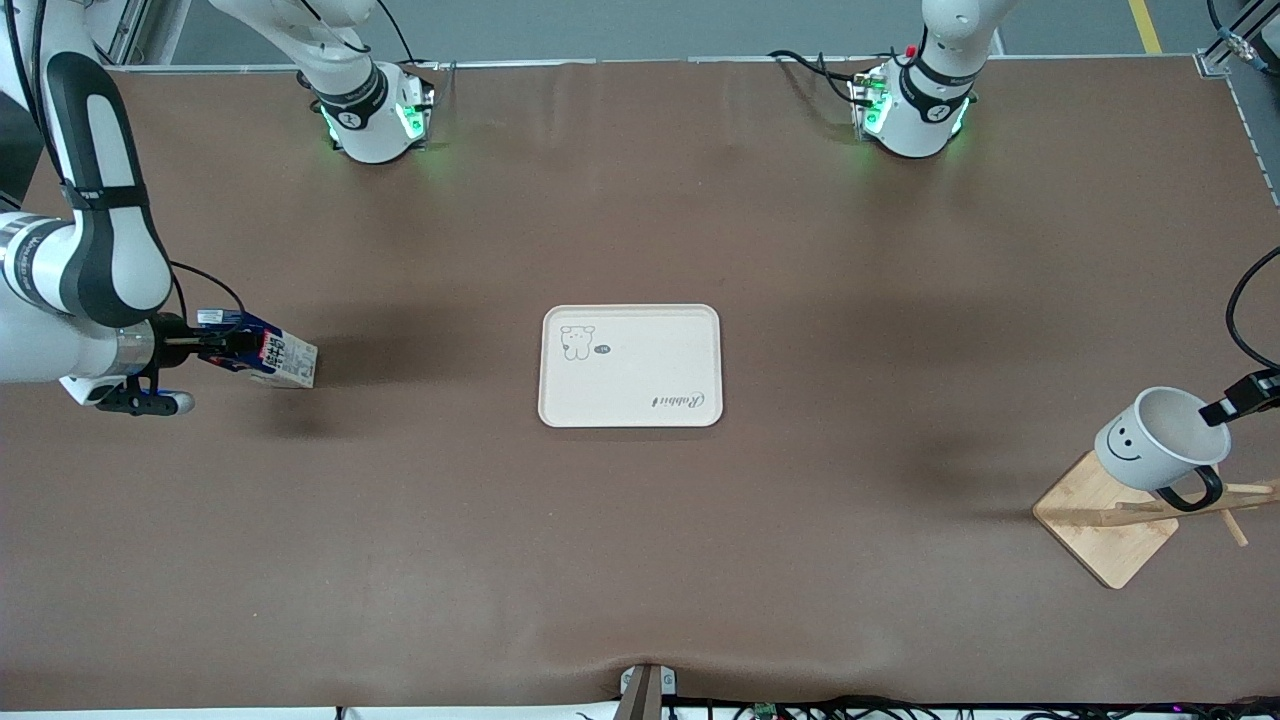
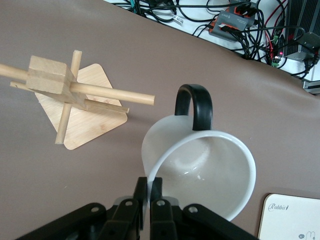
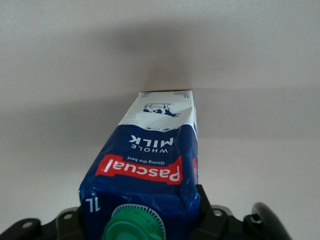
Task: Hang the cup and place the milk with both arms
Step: 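Hang the mug handle on a stand peg while the right gripper lowers milk, then open the left gripper and draw it back from the hung mug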
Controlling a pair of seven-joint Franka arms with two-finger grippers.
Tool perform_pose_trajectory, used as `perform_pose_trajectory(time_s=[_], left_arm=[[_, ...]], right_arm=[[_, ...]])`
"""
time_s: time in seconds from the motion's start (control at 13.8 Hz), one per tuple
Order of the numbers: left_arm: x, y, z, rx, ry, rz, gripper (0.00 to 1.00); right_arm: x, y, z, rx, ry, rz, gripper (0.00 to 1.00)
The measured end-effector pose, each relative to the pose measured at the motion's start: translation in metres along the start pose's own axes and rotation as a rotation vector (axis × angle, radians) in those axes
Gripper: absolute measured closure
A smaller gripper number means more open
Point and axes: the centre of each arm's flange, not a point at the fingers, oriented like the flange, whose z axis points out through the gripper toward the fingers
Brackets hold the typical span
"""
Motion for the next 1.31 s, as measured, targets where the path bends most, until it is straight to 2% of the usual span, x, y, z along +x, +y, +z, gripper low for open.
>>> perform_pose_trajectory(time_s=[0.15, 0.29, 0.44, 0.65, 0.8, 1.02, 1.23, 1.31], left_arm=[[0.001, -0.004, -0.001, 0.002, 0.003, -0.008, 0.93], [0.001, -0.012, -0.003, 0.007, 0.006, -0.019, 0.93], [0.001, -0.026, -0.007, 0.012, 0.013, -0.041, 0.93], [0.001, -0.044, -0.011, 0.014, 0.019, -0.064, 0.93], [0.001, -0.047, -0.007, 0.01, 0.013, -0.069, 0.93], [0.003, -0.053, 0.005, 0.001, -0.004, -0.075, 0.93], [0.004, -0.058, 0.013, -0.007, -0.014, -0.081, 0.93], [0.004, -0.058, 0.015, -0.009, -0.016, -0.082, 0.87]], right_arm=[[0.0, 0.0, -0.015, 0.001, 0.008, -0.003, 0.0], [-0.001, -0.004, -0.053, 0.0, 0.023, -0.012, 0.0], [-0.002, -0.014, -0.106, -0.009, 0.087, -0.032, 0.0], [-0.016, -0.042, -0.196, -0.033, 0.225, -0.084, 0.0], [-0.035, -0.067, -0.244, -0.049, 0.273, -0.123, 0.0], [-0.076, -0.101, -0.278, -0.122, 0.26, -0.168, 0.0], [-0.133, -0.107, -0.296, -0.138, 0.276, -0.175, 0.0], [-0.147, -0.106, -0.294, -0.139, 0.274, -0.174, 0.0]])
